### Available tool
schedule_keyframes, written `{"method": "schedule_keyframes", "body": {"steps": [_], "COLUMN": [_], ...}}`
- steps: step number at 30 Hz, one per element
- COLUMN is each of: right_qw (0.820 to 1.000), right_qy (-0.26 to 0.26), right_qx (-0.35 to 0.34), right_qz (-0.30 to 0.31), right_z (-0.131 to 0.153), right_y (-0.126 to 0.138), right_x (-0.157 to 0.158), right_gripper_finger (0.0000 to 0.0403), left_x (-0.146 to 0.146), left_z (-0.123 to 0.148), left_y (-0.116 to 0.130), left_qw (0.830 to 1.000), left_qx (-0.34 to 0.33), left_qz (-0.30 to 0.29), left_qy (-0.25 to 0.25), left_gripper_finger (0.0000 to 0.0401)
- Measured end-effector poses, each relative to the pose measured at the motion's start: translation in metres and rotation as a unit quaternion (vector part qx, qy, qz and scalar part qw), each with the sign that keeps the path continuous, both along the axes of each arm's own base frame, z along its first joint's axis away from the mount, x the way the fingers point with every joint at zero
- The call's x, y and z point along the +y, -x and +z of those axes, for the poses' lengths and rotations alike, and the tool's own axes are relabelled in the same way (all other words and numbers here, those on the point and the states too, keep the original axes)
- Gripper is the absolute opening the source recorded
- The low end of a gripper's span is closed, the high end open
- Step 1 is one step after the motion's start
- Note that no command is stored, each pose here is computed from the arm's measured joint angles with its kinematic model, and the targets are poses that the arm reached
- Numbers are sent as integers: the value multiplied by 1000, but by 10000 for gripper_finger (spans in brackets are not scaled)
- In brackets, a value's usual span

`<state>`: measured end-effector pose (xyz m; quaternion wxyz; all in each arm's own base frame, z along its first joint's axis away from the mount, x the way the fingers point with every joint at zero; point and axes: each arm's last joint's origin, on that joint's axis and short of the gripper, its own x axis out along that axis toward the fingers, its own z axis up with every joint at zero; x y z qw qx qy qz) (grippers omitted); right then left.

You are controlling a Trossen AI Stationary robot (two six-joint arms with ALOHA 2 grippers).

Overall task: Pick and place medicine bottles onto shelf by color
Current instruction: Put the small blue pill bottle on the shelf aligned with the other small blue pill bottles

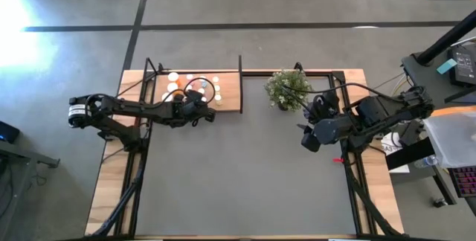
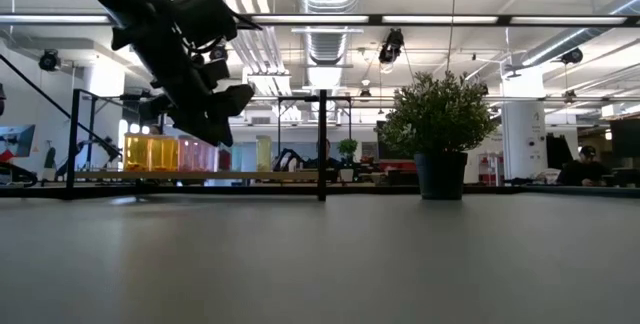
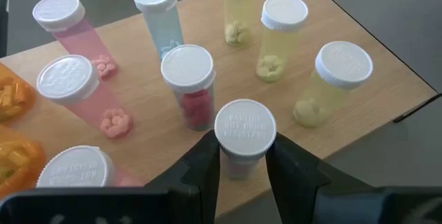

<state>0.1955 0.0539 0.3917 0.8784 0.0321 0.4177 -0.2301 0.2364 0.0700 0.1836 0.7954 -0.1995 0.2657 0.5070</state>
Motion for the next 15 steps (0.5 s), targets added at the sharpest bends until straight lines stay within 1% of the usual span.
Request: {"method": "schedule_keyframes", "body": {"steps": [3,7,11,15], "right_qw": [1000,1000,1000,1000], "right_qy": [0,-3,-4,-4], "right_qx": [0,-2,-3,-3], "right_qz": [-1,-4,-6,-6], "right_z": [0,0,0,0], "right_y": [0,0,0,0], "right_x": [0,0,0,0], "right_gripper_finger": [240,241,244,243], "left_x": [0,-1,-1,0], "left_z": [0,-5,-2,3], "left_y": [0,2,1,-2], "left_qw": [1000,1000,1000,1000], "left_qx": [1,18,6,-4], "left_qz": [0,-7,-5,-6], "left_qy": [0,13,8,7], "left_gripper_finger": [95,127,158,176]}}
